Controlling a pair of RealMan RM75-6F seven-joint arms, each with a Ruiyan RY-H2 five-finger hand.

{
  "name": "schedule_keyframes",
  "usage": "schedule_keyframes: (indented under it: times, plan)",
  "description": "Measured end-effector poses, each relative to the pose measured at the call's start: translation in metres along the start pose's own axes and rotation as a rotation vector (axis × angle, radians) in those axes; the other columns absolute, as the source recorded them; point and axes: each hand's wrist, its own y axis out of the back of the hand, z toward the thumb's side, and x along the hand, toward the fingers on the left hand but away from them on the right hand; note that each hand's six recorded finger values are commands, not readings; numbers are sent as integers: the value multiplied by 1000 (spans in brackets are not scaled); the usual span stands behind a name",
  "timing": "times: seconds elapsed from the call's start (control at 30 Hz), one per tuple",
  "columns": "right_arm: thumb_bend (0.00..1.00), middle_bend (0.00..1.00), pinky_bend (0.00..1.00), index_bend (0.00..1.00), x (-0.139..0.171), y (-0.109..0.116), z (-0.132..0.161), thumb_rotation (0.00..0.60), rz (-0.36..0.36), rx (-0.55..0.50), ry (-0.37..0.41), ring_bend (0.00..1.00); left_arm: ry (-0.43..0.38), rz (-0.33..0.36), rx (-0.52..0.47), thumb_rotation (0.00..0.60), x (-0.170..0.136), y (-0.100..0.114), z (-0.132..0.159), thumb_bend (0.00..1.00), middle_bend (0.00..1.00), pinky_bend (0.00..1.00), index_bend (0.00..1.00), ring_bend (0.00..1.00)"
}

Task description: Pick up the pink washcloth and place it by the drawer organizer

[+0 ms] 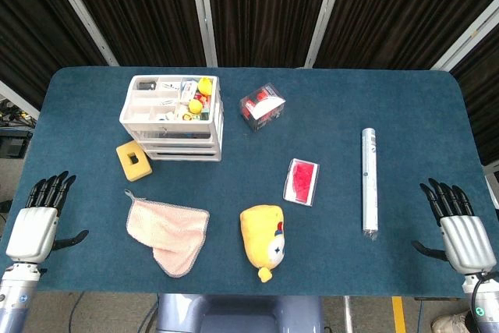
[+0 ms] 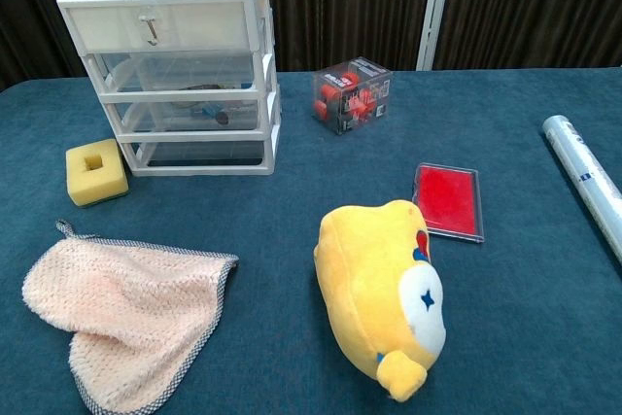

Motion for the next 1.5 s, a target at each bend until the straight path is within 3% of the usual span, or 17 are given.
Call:
schedule_keyframes:
  times: [0.5, 0.77, 1.0, 1.2, 1.5]
  plan:
    - [0, 0, 0, 0, 1, 0, 0, 600, 3, -4, 1, 0, -12, -4, 8, 600, -2, -1, 2, 39, 0, 0, 0, 0]
    - [0, 0, 0, 0, 0, 0, -2, 600, 5, -4, -7, 0, -34, -51, 22, 600, -4, -8, 7, 40, 0, 0, 0, 0]
    - [0, 0, 0, 0, 2, 1, -1, 600, 2, -8, -4, 0, -112, -184, 87, 600, -4, -30, 33, 48, 0, 1, 13, 0]
    - [0, 0, 0, 0, 2, 1, -2, 600, 1, -16, -10, 0, -180, -259, 146, 600, 4, -56, 63, 55, 0, 46, 63, 0]
    - [0, 0, 0, 0, 2, 1, -3, 600, 5, -26, -8, 0, -170, -373, 179, 600, 15, -91, 88, 60, 1, 60, 96, 0]
